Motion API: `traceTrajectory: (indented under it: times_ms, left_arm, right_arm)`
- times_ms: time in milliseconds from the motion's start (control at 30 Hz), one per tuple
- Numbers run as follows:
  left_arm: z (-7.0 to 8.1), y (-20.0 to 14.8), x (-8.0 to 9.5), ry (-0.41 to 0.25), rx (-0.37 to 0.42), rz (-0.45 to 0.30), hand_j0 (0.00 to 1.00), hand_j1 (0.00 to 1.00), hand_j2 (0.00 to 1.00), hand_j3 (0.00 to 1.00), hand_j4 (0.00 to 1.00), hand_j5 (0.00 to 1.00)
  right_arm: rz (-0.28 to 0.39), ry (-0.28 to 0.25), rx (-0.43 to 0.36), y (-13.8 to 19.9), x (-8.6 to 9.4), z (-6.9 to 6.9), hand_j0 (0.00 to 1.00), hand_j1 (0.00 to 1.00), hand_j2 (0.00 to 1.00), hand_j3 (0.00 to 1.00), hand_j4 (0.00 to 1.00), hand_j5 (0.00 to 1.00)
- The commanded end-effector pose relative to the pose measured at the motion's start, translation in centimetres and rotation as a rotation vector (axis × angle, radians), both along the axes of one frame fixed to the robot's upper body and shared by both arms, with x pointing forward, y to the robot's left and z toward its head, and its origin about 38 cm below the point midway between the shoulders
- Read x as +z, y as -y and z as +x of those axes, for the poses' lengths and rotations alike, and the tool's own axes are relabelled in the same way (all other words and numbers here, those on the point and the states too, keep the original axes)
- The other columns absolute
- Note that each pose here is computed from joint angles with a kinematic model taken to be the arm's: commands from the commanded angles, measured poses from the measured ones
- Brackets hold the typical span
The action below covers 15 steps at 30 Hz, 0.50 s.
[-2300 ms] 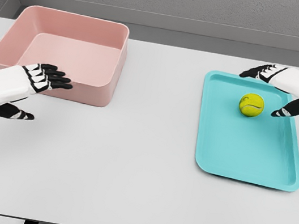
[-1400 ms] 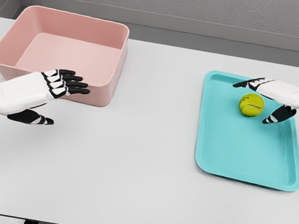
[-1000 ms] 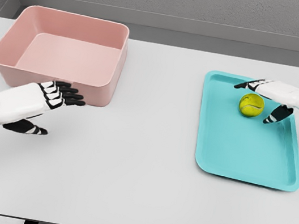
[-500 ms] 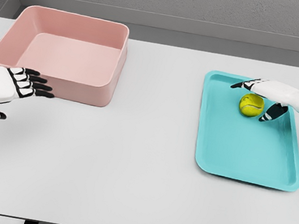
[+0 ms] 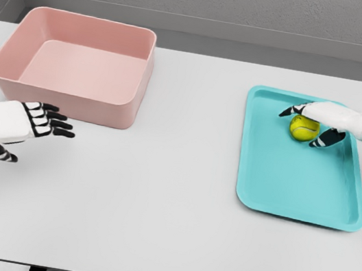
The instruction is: Put the tennis from the blue tray into the pink basket with both arms
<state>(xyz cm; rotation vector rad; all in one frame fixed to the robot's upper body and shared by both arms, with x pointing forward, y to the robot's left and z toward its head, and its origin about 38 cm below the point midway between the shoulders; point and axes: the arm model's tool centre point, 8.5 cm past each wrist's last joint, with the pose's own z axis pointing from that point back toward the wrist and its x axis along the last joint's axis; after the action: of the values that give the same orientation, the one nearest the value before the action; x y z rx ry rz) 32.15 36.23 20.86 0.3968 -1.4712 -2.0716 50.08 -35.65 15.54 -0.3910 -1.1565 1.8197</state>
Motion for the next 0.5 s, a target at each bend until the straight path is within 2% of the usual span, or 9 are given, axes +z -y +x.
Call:
traceTrajectory:
  times_ms: [0, 300, 467]
  left_arm:
    - [0.03, 0.31, -0.19, -0.003, 0.0, -0.018, 1.0, 1.0, 1.0, 1.0, 1.0, 1.0]
    - [0.07, 1.24, -0.84, -0.007, -0.006, -0.06, 1.0, 1.0, 1.0, 1.0, 1.0, 1.0]
    - [0.09, 1.23, -0.8, -0.005, -0.006, -0.058, 1.0, 1.0, 1.0, 1.0, 1.0, 1.0]
  right_arm:
    - [0.003, -0.002, -0.01, 0.24, -0.05, 0.03, 0.78, 0.78, 0.78, 0.78, 0.78, 0.78]
    - [0.004, -0.009, 0.002, -0.36, -0.36, 0.04, 0.62, 0.62, 0.62, 0.62, 0.62, 0.62]
    - [0.003, 0.007, 0.023, -0.42, 0.47, 0.08, 0.62, 0.62, 0.62, 0.62, 0.62, 0.62]
